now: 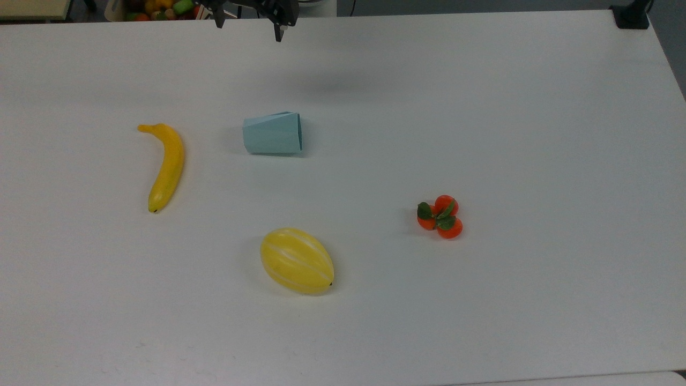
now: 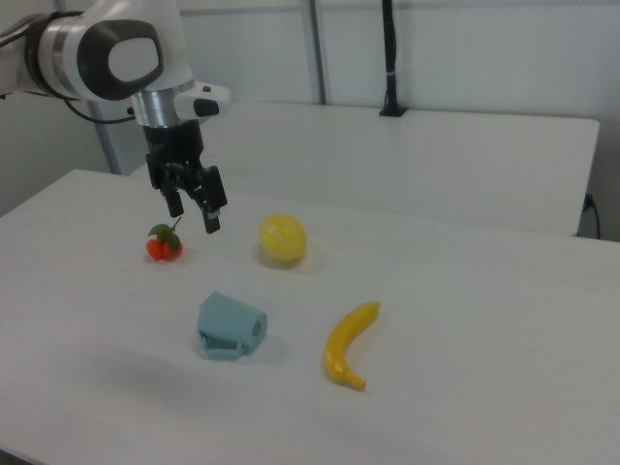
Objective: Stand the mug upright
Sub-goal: 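Move the gripper down toward the tipped-over light blue mug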
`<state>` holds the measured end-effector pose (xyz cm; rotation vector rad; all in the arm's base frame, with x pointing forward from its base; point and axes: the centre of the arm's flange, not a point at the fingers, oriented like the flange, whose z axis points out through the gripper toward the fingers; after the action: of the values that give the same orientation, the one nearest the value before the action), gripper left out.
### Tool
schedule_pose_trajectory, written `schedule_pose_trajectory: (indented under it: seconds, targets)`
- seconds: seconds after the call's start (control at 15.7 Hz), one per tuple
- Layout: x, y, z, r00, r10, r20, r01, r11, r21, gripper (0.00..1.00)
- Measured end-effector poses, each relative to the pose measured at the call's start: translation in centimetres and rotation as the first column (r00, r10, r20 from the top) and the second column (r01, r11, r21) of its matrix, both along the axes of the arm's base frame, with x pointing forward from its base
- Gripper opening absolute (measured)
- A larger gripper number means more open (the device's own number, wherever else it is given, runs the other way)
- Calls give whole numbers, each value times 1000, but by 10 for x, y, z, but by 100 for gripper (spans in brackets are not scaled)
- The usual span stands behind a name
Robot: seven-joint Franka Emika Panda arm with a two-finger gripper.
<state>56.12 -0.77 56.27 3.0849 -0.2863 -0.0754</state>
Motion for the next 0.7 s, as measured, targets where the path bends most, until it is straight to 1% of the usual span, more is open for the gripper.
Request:
schedule_pose_trajectory:
  seconds: [0.32,0.57,0.7]
  targets:
    - [1,3,-1,1000,11,-3,-11,1000,-1,100]
    - [2,10,-4,999,37,-9,-38,999,-37,100]
    - [2,14,-5,999,46,-10,-47,998,-45,100]
